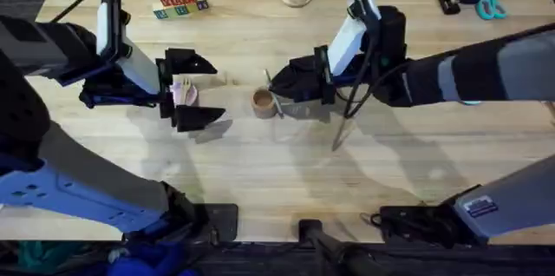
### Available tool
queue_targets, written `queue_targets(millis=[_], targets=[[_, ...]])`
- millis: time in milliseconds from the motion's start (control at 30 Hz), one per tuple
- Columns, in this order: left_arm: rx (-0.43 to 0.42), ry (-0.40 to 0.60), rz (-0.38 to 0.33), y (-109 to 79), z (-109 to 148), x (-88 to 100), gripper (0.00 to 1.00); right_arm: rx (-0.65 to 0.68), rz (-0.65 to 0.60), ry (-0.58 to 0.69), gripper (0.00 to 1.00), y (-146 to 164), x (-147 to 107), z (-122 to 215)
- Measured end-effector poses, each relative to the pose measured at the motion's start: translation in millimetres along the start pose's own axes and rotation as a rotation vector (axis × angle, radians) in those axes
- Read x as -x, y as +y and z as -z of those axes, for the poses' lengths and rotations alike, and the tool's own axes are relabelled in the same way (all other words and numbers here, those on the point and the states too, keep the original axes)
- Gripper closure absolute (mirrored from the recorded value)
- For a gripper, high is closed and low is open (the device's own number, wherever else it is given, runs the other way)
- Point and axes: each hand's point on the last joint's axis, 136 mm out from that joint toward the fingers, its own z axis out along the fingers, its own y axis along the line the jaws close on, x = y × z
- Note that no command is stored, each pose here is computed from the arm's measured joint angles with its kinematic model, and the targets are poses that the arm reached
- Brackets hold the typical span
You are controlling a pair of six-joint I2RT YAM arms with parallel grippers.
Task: Pick up a utensil and set it on the pink plate, then put the other utensil in the container.
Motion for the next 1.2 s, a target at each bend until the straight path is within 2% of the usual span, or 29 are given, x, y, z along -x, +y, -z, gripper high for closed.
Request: queue_targets(millis=[133,633,1000,1167,1200], targets=[[0.000,0.000,0.000,0.0,0.0,0.0,0.007,0.003,-0.020,0.010,0.967,-0.9,-7.6,-1.5],[0.002,0.001,-0.003,0.5,0.0,-0.3,0.007,0.001,0.006,0.002,0.967,-1.8,-4.7,-1.5],[0.002,0.001,-0.004,0.5,0.0,-0.3,0.008,0.051,0.213,-0.114,0.969,2.9,30.1,6.3],[0.001,0.001,-0.003,0.5,0.0,-0.3,0.007,0.061,0.268,-0.162,0.969,5.9,47.3,8.9],[0.002,0.001,-0.003,0.5,0.0,-0.3,0.007,0.062,0.303,-0.190,0.969,7.7,58.1,10.9]])
